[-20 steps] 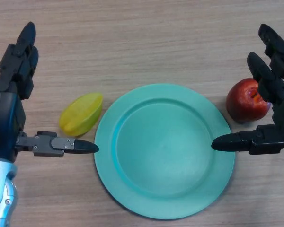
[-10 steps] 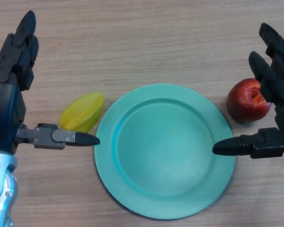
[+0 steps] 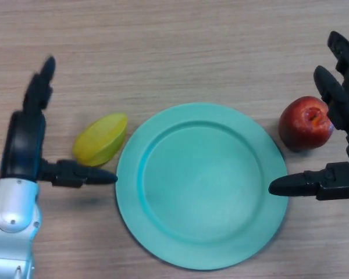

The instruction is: Pick up the yellow starfruit and place it on the plate

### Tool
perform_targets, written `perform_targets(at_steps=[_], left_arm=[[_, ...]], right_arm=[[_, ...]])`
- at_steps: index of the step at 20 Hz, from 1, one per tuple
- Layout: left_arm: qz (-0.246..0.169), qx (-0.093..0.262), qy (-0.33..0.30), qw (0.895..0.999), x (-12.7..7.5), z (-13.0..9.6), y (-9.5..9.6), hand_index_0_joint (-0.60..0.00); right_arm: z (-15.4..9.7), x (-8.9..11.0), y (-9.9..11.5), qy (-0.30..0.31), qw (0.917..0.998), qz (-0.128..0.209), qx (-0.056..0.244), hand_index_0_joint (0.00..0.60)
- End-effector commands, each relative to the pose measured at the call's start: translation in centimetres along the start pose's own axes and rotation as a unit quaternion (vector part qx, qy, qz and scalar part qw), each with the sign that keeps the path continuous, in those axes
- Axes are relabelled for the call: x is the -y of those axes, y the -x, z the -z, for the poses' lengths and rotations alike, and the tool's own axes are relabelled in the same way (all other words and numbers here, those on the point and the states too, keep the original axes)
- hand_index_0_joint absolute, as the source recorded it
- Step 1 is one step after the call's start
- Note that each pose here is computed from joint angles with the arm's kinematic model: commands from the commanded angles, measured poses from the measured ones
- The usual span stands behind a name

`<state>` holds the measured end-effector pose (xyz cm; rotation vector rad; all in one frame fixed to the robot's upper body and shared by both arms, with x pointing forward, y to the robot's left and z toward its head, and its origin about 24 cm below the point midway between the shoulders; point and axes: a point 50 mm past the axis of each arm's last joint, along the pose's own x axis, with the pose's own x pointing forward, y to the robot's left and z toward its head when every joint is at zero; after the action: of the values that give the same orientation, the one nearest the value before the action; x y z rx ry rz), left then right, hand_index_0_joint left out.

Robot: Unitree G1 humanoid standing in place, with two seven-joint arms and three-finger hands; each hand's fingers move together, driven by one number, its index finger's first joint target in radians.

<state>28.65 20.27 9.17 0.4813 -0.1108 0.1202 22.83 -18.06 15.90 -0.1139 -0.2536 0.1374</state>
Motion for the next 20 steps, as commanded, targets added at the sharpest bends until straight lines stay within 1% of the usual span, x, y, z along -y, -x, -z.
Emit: perform_targets(at_steps=[1,3,5,7,9,12,14,15,16,17,18,20], left_arm=[[-0.042,0.077,-0.016,0.996,-1.4,-1.9,-0.9,0.0],[-0.029,0.062,0.001,0.998,-0.7,-1.7,-1.4,0.0],[-0.017,0.058,0.01,0.998,0.0,-1.5,-1.8,0.0],[-0.017,0.059,0.02,0.998,0.4,-1.5,-2.2,0.0],[-0.011,0.057,0.023,0.998,0.9,-1.4,-2.4,0.0],[-0.001,0.055,0.044,0.998,1.4,-1.5,-2.7,0.0],[0.006,0.055,0.044,0.997,1.6,-1.5,-2.7,-0.199],[0.013,0.055,0.042,0.998,1.8,-1.5,-2.6,-0.351],[0.026,0.058,0.023,0.998,2.1,-1.4,-2.6,-0.449],[0.05,0.078,-0.054,0.994,2.9,-1.2,-2.4,-0.584],[0.054,0.084,-0.083,0.992,3.1,-1.0,-2.3,-0.6],[0.056,0.076,-0.092,0.991,2.9,-0.8,-2.2,-0.6]], right_arm=[[-3.3,1.0,0.6,0.002,0.9942,0.009,0.107,0.0],[-3.2,1.1,0.7,-0.001,0.9943,0.012,0.106,0.0],[-3.3,1.3,0.7,-0.001,0.9942,0.015,0.106,0.0],[-3.5,1.5,0.8,-0.009,0.9938,0.018,0.109,0.0],[-3.5,1.6,0.9,-0.003,0.9935,0.019,0.112,0.0],[-3.6,1.8,1.0,0.004,0.9935,0.022,0.111,0.0],[-3.7,1.8,1.0,0.005,0.9934,0.023,0.112,0.0],[-3.7,1.9,1.0,0.009,0.9933,0.024,0.113,0.0],[-3.8,1.9,1.0,0.013,0.9931,0.025,0.114,0.0],[-3.9,2.0,1.0,0.024,0.9927,0.028,0.115,0.0],[-3.9,2.1,1.0,0.026,0.9927,0.029,0.114,0.0],[-3.8,2.0,1.0,0.027,0.9931,0.027,0.111,0.0]])
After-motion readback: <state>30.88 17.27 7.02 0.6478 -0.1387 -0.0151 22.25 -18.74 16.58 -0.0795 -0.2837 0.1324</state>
